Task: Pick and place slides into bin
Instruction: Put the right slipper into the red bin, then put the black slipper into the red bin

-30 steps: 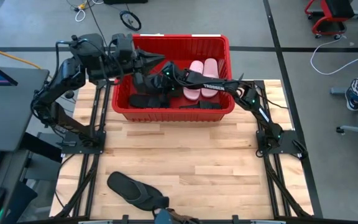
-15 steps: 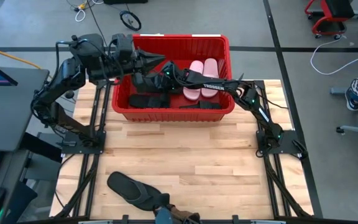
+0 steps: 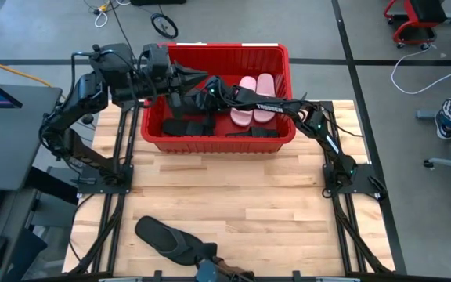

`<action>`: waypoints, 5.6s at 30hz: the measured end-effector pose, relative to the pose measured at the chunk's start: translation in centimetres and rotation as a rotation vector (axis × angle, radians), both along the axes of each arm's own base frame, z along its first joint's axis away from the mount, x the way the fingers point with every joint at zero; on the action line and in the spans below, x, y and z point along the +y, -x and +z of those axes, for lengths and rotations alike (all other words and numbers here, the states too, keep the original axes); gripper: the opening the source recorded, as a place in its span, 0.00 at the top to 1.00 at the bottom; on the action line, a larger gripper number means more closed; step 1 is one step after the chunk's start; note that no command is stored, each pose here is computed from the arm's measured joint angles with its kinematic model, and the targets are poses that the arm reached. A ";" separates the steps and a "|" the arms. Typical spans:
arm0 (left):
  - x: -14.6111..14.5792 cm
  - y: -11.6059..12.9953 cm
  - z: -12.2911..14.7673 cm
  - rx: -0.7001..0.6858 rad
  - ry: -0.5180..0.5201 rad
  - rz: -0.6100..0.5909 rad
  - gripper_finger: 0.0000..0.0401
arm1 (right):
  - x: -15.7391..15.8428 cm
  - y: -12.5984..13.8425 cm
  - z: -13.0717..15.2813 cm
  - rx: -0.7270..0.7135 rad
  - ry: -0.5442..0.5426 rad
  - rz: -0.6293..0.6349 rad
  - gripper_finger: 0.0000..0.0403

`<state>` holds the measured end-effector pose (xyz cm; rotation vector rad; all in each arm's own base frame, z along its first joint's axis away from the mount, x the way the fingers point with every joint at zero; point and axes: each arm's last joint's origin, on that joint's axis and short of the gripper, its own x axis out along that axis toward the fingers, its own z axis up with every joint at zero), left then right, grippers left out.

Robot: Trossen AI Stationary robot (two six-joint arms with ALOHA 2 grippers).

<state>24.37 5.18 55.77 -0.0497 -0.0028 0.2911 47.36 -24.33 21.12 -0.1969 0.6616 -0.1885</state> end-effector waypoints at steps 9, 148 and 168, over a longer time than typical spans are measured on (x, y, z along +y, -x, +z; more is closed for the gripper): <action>0.0 0.0 0.0 0.001 0.000 0.000 0.94 | 1.5 0.0 -1.1 0.045 -0.147 0.032 0.98; -21.2 -6.3 -18.0 1.053 1.463 0.440 0.67 | 13.9 22.5 23.7 0.202 -0.346 -0.036 0.63; -28.1 -2.5 -33.3 0.912 1.459 0.772 0.71 | 19.8 21.0 23.4 0.285 -0.385 0.131 0.63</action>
